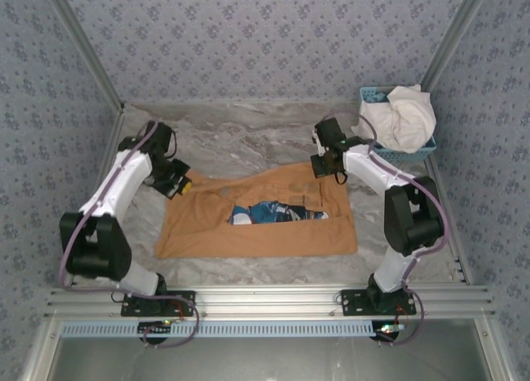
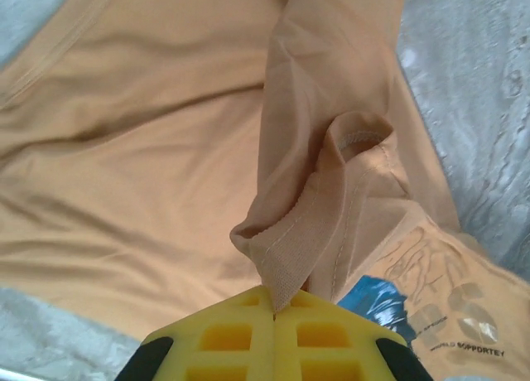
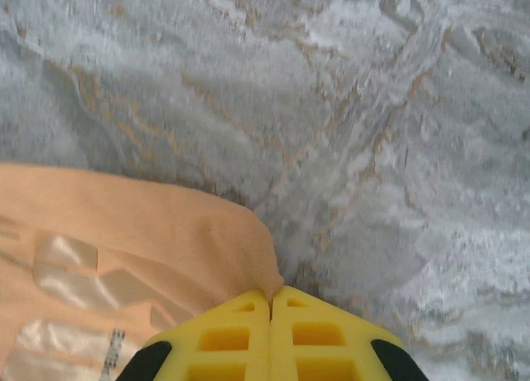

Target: Fold and stack the t-shirts

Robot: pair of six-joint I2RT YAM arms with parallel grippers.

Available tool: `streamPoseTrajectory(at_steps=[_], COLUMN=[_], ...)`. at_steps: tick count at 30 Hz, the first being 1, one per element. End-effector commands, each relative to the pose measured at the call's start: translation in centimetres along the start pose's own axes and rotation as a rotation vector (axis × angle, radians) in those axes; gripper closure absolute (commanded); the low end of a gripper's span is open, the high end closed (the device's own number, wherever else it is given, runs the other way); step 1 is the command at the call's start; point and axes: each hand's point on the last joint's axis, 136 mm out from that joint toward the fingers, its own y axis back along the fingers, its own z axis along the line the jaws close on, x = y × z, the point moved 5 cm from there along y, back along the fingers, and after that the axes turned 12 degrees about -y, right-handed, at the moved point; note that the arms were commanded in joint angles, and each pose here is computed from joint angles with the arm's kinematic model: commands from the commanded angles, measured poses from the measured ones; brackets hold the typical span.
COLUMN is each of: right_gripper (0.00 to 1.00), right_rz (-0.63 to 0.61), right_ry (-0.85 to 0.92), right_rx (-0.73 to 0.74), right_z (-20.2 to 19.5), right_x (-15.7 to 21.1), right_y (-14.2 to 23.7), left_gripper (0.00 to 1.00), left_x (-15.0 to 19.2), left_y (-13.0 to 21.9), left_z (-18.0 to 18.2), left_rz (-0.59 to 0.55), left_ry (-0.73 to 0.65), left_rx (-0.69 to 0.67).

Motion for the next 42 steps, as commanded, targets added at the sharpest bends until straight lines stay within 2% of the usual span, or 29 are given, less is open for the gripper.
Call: streamPoseTrajectory(at_steps=[1,6,11,16,23,27,31,33,36,39,42], right_gripper=[1.00,1.00,0.99,0.70,0.61,0.61,0.60,0.60,0.62,0.64,0.65], right_rz=[0.005,0.026,0.057,0.128,0.174,0.195,0.238,0.277,0.305,0.278,0.301], right_ry=[0.027,0.031,-0.020,-0.158,-0.603,-0.848,-0.987,-1.046,-1.086,-1.036,-0.971], right_rx=[0.093,0.154,0.138,0.107,-0.018,-0.060,-0.029,0.002,0.000,0.042,0.090], right_z=[-0.5,-1.5,-1.3,-1.9,-4.6,-4.8,-4.1,-3.9,-3.6,-3.6,-3.2], right_x=[2.7,5.7,7.8,10.4,11.8,10.0,8.9,9.5,9.5,7.9,7.8], right_y=[0.7,0.9,1.4,2.5,3.6,2.8,1.6,0.8,-0.1,-0.1,-0.2], left_gripper=[1.00,1.00,1.00,1.00,1.00,1.00,1.00,1.00,1.00,1.00,1.00], left_x=[2.2,4.7,6.2,6.7,6.7,6.8,6.8,6.7,6.6,6.6,6.5], left_y=[1.7,2.4,1.9,1.0,0.3,-0.6,-1.0,-1.1,-1.3,-1.5,-1.5], left_z=[2.4,5.1,7.2,8.3,8.7,8.9,8.9,8.8,8.7,8.6,8.5], left_rz=[-0.020,-0.024,-0.023,-0.006,0.014,0.038,0.048,0.048,0.051,0.056,0.052], left_ry=[0.063,0.097,0.114,0.094,0.041,0.027,0.019,0.015,0.009,0.001,0.000], left_rx=[-0.007,-0.011,-0.039,-0.080,-0.119,-0.132,-0.136,-0.136,-0.134,-0.133,-0.129])
